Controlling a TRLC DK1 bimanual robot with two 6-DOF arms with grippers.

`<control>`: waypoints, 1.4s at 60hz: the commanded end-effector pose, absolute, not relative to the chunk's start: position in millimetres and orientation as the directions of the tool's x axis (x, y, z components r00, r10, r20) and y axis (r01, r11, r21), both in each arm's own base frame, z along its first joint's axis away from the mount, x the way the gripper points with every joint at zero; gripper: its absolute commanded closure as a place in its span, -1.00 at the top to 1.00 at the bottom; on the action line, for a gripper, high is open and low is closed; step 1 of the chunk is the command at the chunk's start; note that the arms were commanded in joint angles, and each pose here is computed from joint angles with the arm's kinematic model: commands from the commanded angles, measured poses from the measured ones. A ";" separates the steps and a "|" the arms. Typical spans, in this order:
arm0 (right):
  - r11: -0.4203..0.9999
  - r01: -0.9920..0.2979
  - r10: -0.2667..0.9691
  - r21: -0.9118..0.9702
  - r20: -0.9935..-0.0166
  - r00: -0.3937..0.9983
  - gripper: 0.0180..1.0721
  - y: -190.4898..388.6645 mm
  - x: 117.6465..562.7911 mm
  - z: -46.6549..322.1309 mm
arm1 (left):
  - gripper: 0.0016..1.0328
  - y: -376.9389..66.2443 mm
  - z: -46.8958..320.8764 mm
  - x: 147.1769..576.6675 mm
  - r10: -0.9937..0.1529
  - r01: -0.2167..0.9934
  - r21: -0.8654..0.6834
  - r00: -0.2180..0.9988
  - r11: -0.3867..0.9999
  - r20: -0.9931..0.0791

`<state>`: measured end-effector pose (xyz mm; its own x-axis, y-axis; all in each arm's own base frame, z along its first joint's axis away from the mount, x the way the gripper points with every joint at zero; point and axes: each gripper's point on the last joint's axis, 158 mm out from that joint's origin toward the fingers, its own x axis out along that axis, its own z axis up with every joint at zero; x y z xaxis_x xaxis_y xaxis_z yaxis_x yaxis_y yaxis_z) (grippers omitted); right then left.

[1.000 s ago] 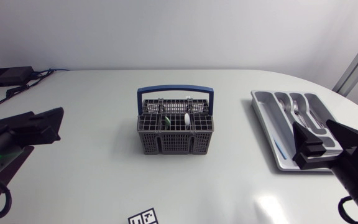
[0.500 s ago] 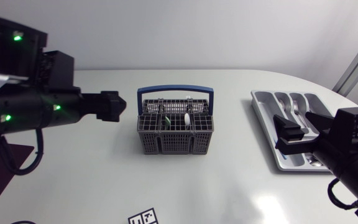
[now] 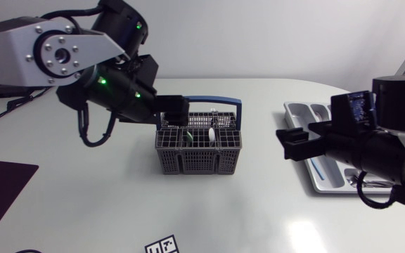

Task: Transfer all utensils from the basket to the drawer tray.

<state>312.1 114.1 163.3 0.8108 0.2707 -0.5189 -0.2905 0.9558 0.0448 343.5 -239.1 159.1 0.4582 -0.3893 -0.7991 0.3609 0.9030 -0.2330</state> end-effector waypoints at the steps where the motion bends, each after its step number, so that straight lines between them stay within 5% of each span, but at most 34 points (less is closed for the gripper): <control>1: 0.930 -0.354 0.348 0.100 -0.548 0.760 0.92 128.7 311.0 157.9 | 0.91 -259.6 159.4 347.1 -0.404 0.387 -0.238 0.433 0.891 -0.806; 29: 0.904 -0.415 0.384 0.106 -0.629 0.676 0.90 150.7 328.2 131.1 | 0.76 -312.0 122.2 366.8 -0.377 0.394 -0.235 0.334 0.889 -0.864; 43: 0.896 -0.433 0.388 0.096 -0.642 0.661 0.90 154.8 327.2 122.5 | 0.49 -317.9 104.6 367.8 -0.362 0.387 -0.232 0.307 0.892 -0.880; 57: 0.893 -0.441 0.390 0.089 -0.640 0.662 0.90 156.0 325.8 119.5 | -0.15 -323.9 107.7 372.0 -0.410 0.371 -0.291 0.299 0.882 -0.862; 84: 0.888 -0.452 0.396 0.087 -0.645 0.654 0.90 160.1 322.1 116.4 | -0.37 -329.4 92.2 370.5 -0.409 0.370 -0.300 0.263 0.879 -0.874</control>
